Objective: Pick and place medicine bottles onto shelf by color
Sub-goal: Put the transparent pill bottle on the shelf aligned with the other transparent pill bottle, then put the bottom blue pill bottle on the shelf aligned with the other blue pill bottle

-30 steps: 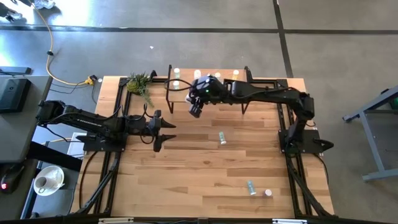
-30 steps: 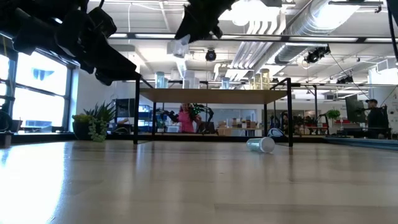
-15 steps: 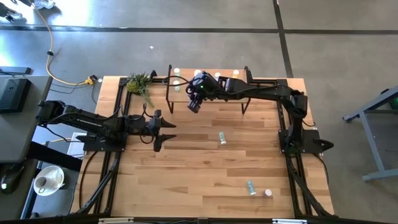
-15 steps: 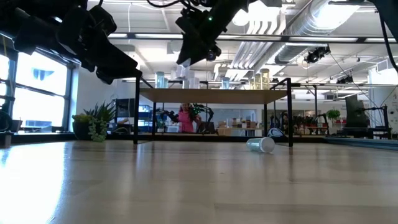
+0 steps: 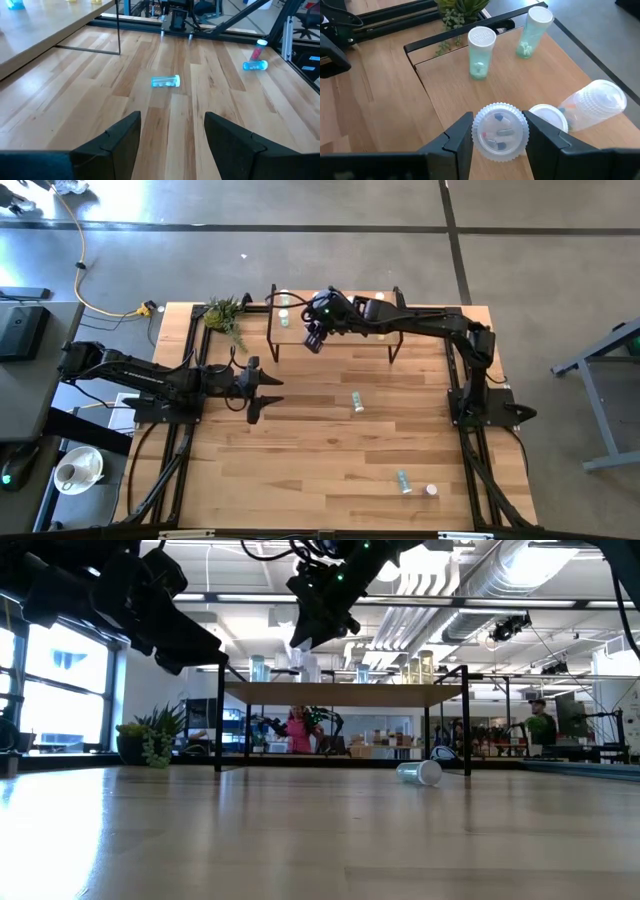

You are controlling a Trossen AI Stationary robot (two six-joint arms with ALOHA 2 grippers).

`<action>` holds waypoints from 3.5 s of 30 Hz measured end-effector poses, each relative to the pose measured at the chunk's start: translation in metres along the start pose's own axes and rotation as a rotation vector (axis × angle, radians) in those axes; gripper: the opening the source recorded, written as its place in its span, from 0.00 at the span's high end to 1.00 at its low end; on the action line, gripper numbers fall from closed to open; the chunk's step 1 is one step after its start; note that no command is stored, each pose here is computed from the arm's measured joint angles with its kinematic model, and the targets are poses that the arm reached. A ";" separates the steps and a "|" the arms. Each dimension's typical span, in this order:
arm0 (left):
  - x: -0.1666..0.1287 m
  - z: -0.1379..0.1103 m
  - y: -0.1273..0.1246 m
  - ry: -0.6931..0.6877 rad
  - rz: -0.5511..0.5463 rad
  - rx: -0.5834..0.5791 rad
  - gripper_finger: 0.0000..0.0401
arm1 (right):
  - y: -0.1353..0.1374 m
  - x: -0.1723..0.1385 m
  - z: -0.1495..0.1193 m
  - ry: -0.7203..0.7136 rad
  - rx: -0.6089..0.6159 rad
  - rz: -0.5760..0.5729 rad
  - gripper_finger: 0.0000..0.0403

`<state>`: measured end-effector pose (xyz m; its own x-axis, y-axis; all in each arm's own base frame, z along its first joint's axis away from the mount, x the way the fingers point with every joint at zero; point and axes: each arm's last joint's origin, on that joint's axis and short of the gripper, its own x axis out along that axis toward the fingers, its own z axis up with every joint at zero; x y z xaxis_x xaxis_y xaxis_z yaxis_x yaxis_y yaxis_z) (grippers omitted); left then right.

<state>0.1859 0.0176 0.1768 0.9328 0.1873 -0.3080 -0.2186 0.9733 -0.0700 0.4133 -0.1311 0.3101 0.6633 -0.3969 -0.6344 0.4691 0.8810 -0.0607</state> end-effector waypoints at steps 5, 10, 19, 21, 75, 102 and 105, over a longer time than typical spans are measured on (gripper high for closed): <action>0.000 -0.001 0.000 0.005 0.001 0.003 0.48 | -0.001 0.000 0.000 0.002 0.003 0.027 0.67; 0.000 -0.001 0.000 0.007 0.001 0.003 0.48 | 0.001 -0.011 0.008 0.022 0.000 0.045 0.67; 0.000 0.001 0.000 -0.007 -0.001 0.001 0.48 | 0.006 -0.040 0.026 0.056 0.040 0.068 0.67; 0.000 0.002 0.000 -0.020 -0.002 -0.002 0.48 | 0.005 -0.042 0.028 0.043 0.063 0.074 0.67; 0.000 0.002 0.000 -0.022 -0.003 0.000 0.48 | -0.002 -0.012 0.023 0.174 0.028 0.019 0.53; 0.000 0.002 0.000 -0.022 -0.003 -0.003 0.48 | 0.095 -0.066 -0.029 0.598 -0.235 0.114 0.53; 0.000 0.002 0.000 -0.022 -0.003 -0.003 0.48 | 0.106 -0.067 -0.044 0.670 -0.266 0.106 0.53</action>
<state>0.1866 0.0176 0.1790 0.9395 0.1871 -0.2871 -0.2164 0.9735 -0.0735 0.3926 -0.0001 0.3118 0.1575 -0.1386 -0.9778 0.2079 0.9726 -0.1044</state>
